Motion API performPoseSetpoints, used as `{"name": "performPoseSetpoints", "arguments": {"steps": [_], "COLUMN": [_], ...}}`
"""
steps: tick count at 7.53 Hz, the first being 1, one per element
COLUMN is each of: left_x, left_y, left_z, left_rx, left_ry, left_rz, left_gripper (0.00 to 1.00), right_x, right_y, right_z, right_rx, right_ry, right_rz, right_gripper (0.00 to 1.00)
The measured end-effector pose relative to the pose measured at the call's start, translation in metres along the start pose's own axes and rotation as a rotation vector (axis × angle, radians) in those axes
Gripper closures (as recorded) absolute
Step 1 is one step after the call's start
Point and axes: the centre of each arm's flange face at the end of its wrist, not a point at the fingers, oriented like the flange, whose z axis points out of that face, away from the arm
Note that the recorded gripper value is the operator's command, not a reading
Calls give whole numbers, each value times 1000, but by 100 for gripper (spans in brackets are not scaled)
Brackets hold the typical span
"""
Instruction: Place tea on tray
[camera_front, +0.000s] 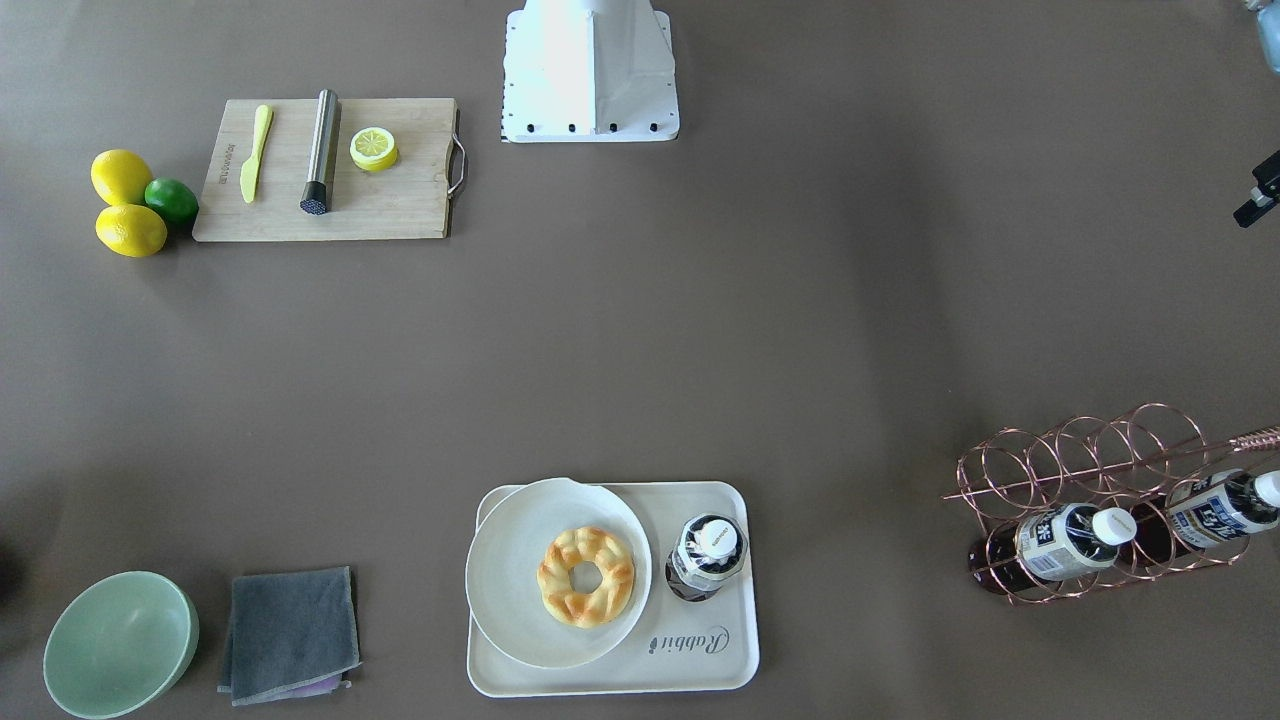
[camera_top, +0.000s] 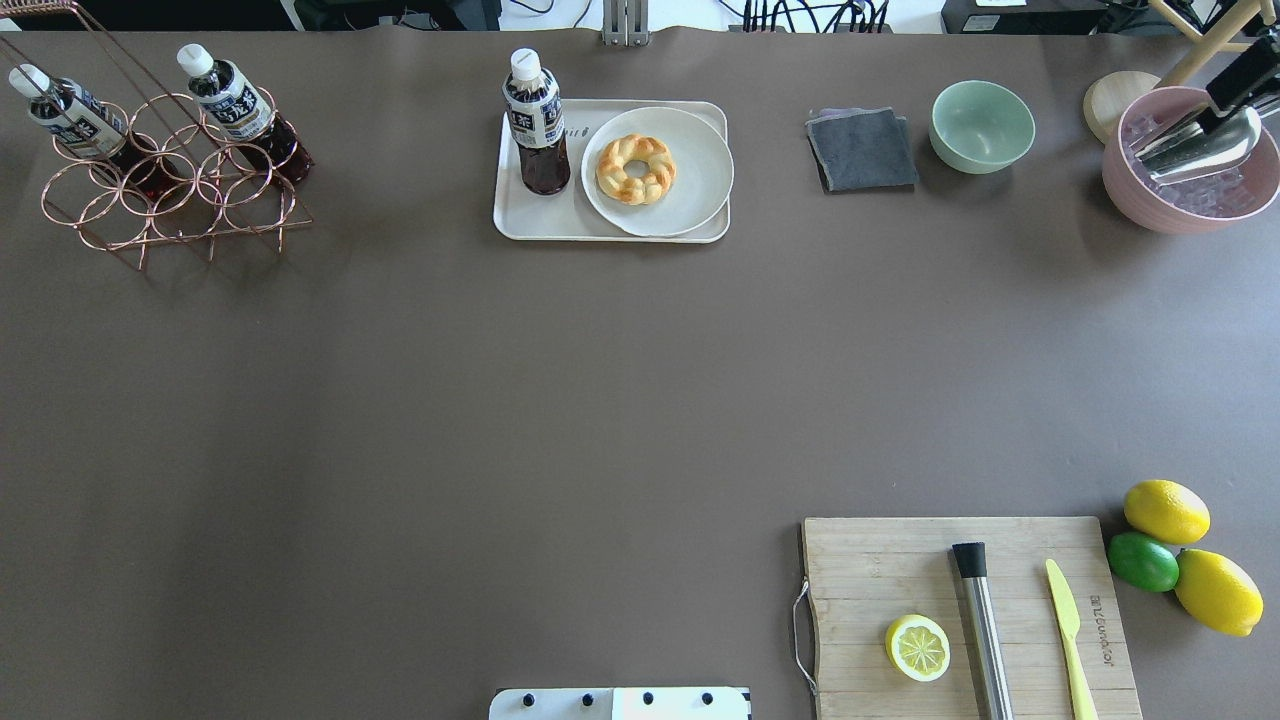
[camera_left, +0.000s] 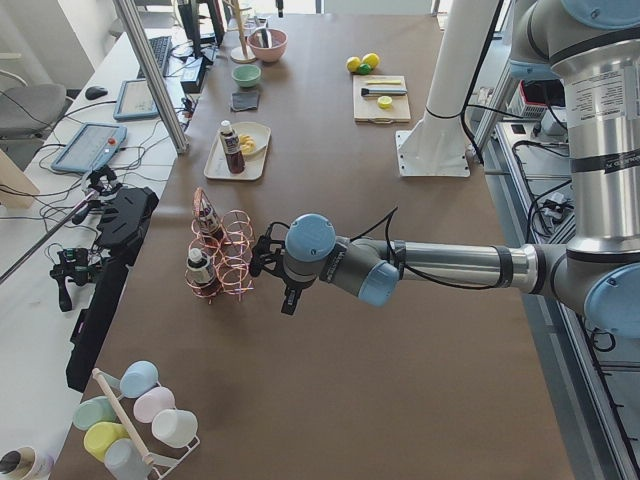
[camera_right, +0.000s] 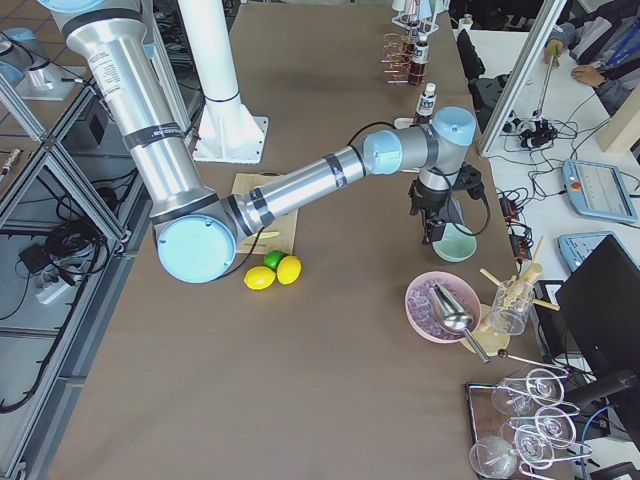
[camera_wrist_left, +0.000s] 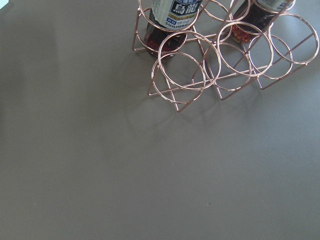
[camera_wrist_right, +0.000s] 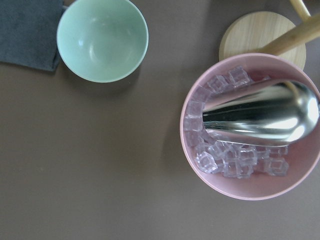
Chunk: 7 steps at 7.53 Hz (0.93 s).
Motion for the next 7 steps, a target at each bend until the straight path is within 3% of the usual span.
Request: {"name": "performPoseSetpoints", "arguments": {"steps": [2, 4, 7], "left_x": [-39, -62, -76], "left_y": [4, -9, -4], "left_z": [-18, -27, -27], "left_rx": [-87, -186, -231], "left_ry": [-101, -242, -275], "left_rz": [52, 23, -16], "left_gripper": [4, 4, 3], "right_x": [70, 124, 164], "right_y": [52, 108, 174], "right_z": [19, 42, 79], "right_rx": [-39, -50, -73], "right_ry": [3, 6, 7], "right_rz": [-45, -70, -51], "right_gripper": [0, 0, 0]}}
